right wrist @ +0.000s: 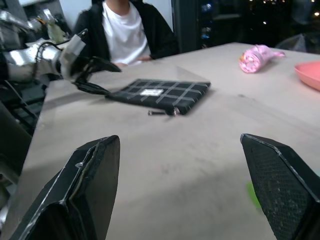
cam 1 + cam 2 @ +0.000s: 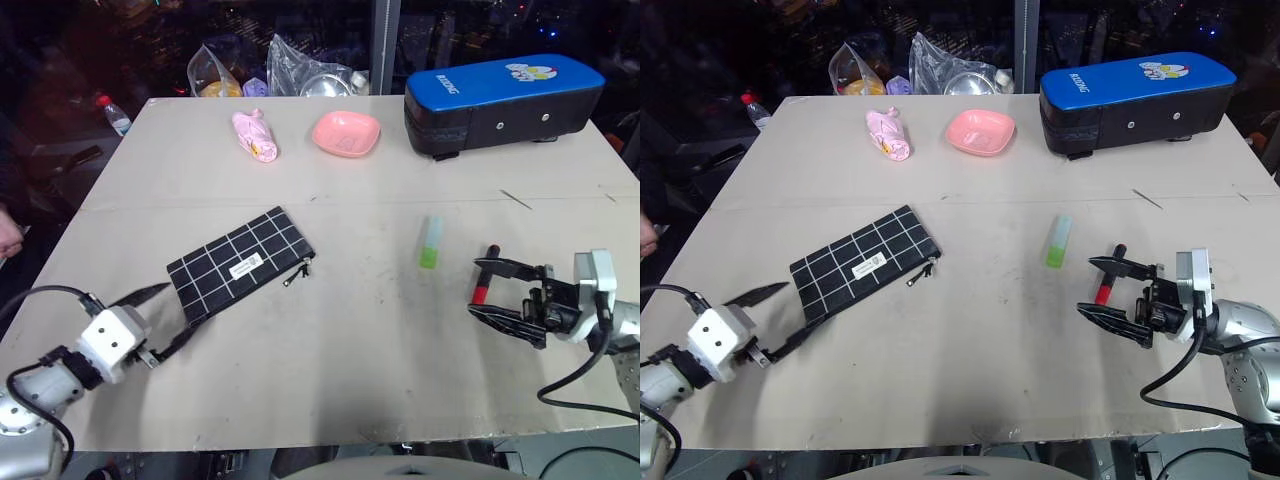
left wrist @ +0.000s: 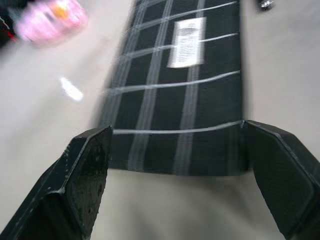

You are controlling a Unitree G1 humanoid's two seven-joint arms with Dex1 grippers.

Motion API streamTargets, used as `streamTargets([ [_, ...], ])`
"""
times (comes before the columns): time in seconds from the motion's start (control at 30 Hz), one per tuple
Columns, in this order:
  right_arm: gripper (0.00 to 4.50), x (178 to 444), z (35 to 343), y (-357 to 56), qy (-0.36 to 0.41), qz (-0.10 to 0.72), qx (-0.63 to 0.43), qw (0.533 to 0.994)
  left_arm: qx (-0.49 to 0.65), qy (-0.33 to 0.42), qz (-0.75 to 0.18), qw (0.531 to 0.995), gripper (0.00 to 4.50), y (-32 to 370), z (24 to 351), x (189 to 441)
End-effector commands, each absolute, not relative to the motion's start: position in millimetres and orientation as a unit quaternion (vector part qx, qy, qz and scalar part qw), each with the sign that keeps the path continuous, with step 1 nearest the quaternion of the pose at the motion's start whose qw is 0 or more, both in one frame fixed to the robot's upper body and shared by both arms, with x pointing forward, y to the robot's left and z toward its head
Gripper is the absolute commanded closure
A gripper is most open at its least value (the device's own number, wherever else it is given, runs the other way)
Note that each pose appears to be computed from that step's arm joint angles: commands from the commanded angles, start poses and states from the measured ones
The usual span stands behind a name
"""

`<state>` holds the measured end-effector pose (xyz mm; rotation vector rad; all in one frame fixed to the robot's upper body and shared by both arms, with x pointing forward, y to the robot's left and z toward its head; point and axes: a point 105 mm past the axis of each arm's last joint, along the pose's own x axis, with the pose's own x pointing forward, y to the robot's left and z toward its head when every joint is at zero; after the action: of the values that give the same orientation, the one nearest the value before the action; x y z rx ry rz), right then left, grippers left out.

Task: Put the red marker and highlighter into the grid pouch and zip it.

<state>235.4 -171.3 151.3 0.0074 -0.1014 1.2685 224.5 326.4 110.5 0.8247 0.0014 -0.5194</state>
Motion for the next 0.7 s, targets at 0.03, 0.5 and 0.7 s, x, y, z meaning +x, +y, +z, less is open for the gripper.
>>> streamTargets([
  [0.03,0.60,235,166,-164,-0.072,0.603,-0.004,0.794,0.488,-0.029,-0.244,0.838,0.31,337,124,219],
  [0.5,0.60,249,160,-172,-0.074,0.558,-0.072,0.823,0.604,-0.033,-0.326,0.727,0.31,329,99,218],
  [0.7,0.60,248,159,-171,-0.077,0.554,-0.073,0.826,0.625,-0.035,-0.331,0.706,0.31,330,93,222],
])
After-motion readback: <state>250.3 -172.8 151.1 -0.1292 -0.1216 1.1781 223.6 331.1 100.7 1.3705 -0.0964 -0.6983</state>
